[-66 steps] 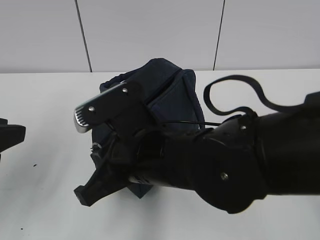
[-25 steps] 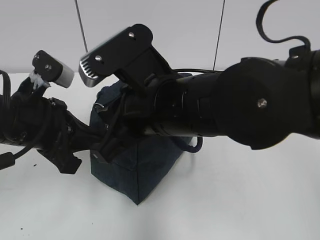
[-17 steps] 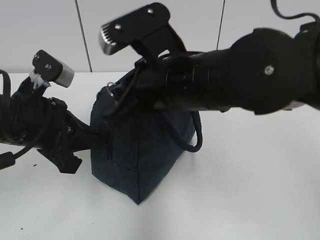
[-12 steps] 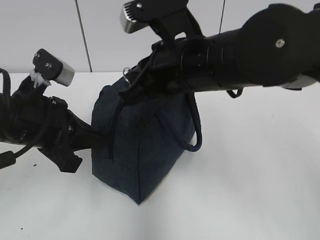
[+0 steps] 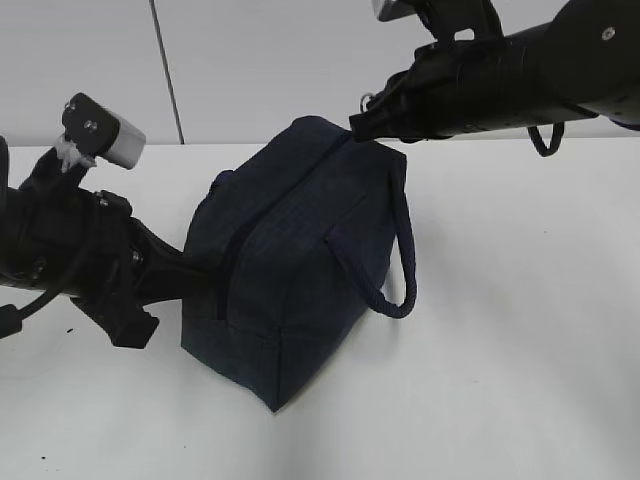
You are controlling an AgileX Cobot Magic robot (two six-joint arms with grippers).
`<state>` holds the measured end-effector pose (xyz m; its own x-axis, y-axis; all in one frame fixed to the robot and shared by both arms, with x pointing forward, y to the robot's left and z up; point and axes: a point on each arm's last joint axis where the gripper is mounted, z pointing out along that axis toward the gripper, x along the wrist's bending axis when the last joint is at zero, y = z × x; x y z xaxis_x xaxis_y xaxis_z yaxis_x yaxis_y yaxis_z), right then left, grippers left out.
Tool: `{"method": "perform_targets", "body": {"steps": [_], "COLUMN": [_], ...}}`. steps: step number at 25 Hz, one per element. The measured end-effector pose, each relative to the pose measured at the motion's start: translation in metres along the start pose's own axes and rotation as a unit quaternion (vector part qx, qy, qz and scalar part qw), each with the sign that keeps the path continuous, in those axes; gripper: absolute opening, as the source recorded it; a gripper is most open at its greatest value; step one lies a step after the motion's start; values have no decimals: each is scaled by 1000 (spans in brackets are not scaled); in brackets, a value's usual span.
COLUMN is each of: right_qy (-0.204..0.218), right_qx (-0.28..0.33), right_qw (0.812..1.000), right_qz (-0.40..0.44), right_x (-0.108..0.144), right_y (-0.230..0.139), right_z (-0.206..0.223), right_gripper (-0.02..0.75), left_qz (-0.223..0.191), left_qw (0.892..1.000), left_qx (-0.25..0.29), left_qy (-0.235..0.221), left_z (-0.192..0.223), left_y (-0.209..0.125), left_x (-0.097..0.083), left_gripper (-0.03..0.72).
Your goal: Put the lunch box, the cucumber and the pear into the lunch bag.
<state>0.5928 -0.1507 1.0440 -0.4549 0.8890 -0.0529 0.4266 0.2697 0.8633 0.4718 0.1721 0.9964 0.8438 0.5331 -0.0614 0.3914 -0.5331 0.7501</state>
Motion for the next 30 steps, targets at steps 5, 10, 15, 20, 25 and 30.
{"method": "perform_targets", "body": {"steps": [5,10,15,20,25,30], "right_qy": [-6,0,3,6,8,12], "right_qx": [17,25,31,34,33,38], "right_qw": [1000,1000,999,999,999,999], "right_qz": [7,7,7,11,22,24], "right_x": [-7,-6,-5,-5,-4,-4], "right_y": [-9,-10,-11,-11,-11,-12], "right_z": [11,11,11,11,11,11], "right_gripper": [6,6,6,6,6,6], "left_qz": [-5,-35,-48,-43,-52,-52], "left_qw": [1000,999,999,996,991,997], "left_qx": [20,26,15,-49,-90,-39], "left_qy": [14,3,-6,58,84,51], "left_z": [-15,-24,-33,-58,-63,-5], "left_y": [-2,-7,-3,17,73,112], "left_x": [0,5,-1,-1,22,43], "left_gripper": [-12,0,214,376,383,382]}}
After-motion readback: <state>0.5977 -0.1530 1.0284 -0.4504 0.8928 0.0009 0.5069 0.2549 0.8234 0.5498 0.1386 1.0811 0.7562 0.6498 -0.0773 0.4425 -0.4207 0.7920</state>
